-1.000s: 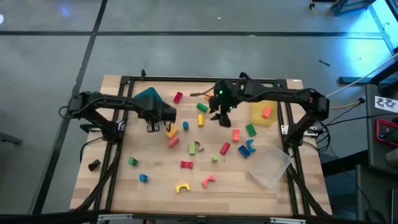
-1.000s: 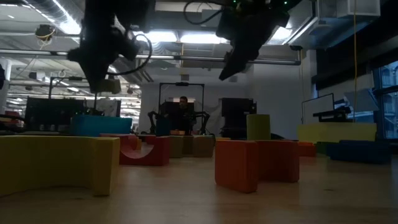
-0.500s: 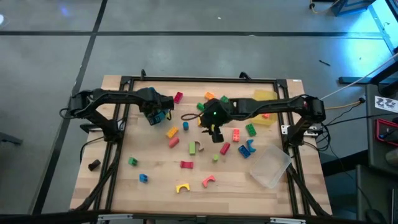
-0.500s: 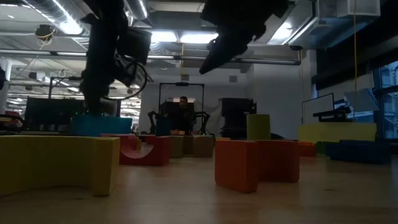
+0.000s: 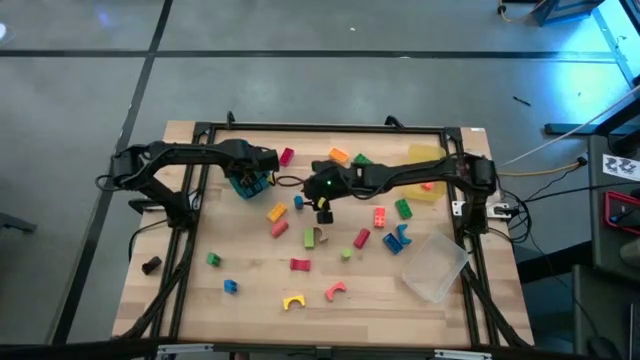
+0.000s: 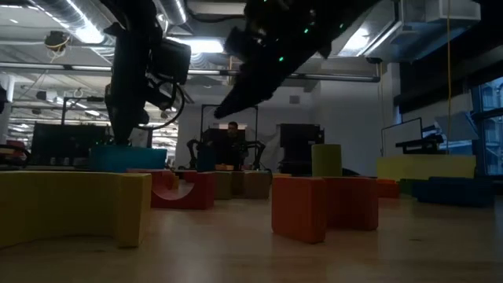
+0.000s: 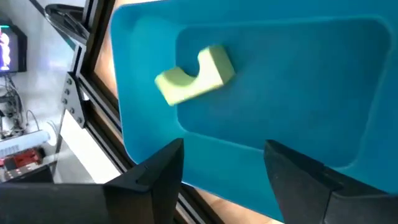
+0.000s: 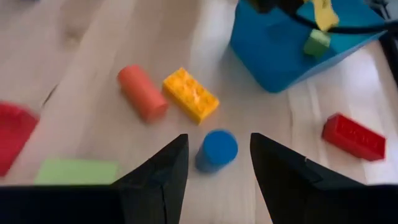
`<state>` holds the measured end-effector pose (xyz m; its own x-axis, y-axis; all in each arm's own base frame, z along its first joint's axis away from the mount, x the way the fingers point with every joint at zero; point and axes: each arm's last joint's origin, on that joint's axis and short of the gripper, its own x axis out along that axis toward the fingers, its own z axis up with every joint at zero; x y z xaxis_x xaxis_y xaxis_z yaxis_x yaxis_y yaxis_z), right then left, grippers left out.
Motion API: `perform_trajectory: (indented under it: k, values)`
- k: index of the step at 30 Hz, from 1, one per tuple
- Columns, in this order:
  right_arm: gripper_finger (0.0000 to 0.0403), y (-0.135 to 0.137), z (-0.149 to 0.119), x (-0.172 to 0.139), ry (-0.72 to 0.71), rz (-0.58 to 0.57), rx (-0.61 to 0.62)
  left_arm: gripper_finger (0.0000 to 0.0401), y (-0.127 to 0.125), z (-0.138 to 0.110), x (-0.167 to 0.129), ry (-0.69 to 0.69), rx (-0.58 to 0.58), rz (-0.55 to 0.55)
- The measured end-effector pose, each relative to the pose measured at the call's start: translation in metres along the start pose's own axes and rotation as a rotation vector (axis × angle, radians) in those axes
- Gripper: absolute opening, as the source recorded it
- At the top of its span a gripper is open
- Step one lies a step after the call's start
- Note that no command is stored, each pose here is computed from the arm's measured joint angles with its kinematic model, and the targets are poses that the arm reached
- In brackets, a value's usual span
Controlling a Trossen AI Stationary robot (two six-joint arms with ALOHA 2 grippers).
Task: Sort blocks by size
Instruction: Put the blue cylindrical block into the transparent bin
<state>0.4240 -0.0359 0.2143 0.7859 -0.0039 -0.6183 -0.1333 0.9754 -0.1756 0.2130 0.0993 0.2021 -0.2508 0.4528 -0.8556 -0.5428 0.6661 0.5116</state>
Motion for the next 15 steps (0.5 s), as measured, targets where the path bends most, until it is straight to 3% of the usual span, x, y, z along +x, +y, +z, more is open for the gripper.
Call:
perform_trajectory:
  k: [8, 15]
  values:
    - [0.0172, 0.002, -0.012, 0.033, -0.039, -0.032, -0.016, 0.0207, 0.000, 0.001, 0.000, -0.004, -0.004, -0.013]
    - [0.0179, 0.002, -0.017, 0.038, -0.022, -0.037, -0.015, 0.0208, 0.000, 0.001, 0.000, -0.007, -0.018, -0.015]
